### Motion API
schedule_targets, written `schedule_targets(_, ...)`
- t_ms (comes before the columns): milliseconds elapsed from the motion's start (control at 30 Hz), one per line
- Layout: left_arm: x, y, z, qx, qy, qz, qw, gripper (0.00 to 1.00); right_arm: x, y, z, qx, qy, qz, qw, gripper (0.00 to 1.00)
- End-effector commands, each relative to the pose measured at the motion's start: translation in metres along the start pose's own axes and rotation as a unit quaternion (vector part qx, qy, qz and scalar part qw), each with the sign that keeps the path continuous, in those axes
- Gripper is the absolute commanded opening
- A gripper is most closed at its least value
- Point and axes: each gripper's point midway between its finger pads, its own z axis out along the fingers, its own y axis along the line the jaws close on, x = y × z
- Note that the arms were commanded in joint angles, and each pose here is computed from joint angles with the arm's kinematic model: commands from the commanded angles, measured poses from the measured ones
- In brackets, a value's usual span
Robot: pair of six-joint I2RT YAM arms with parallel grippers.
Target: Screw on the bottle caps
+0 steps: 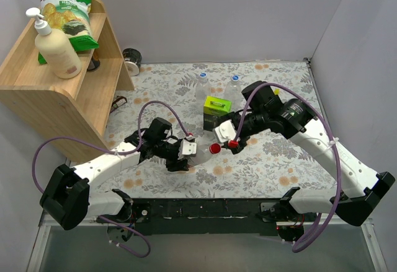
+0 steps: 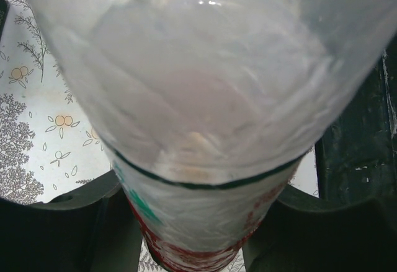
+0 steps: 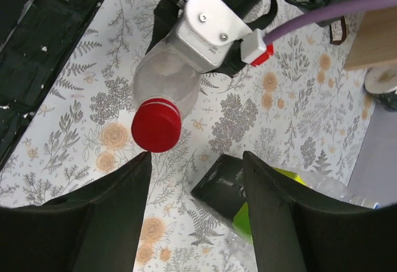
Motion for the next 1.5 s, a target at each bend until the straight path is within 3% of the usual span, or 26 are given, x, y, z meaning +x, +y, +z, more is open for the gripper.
schedule_targets(0, -0.013, 0.004, -0.005, 0.009, -0.007, 0.021, 1.0, 0.0, -0.011, 0.017, -0.004, -0.043, -0.02, -0.087, 0.995, 0.65)
schedule_targets(367, -0.019, 0.012, -0.001, 0.011, -0.009, 0.014, 1.0, 0.0, -0.014, 0.028, -0.001, -0.062, -0.037, -0.131, 0.989, 0.59)
schedule_targets(733, -0.024, 0.02, 0.002, 0.007, -0.014, 0.013, 1.0, 0.0, 0.002, 0.032, 0.008, -0.087, -0.016, -0.132, 0.987, 0.44)
schedule_targets(1200, -0.03, 0.03, 0.005, 0.002, -0.019, 0.019, 1.0, 0.0, 0.018, 0.032, 0.014, -0.088, 0.011, -0.127, 0.988, 0.39)
schedule_targets(1467, -0.03, 0.032, 0.007, 0.002, -0.02, 0.019, 1.0, 0.0, 0.031, 0.028, 0.018, -0.07, 0.03, -0.139, 0.987, 0.44)
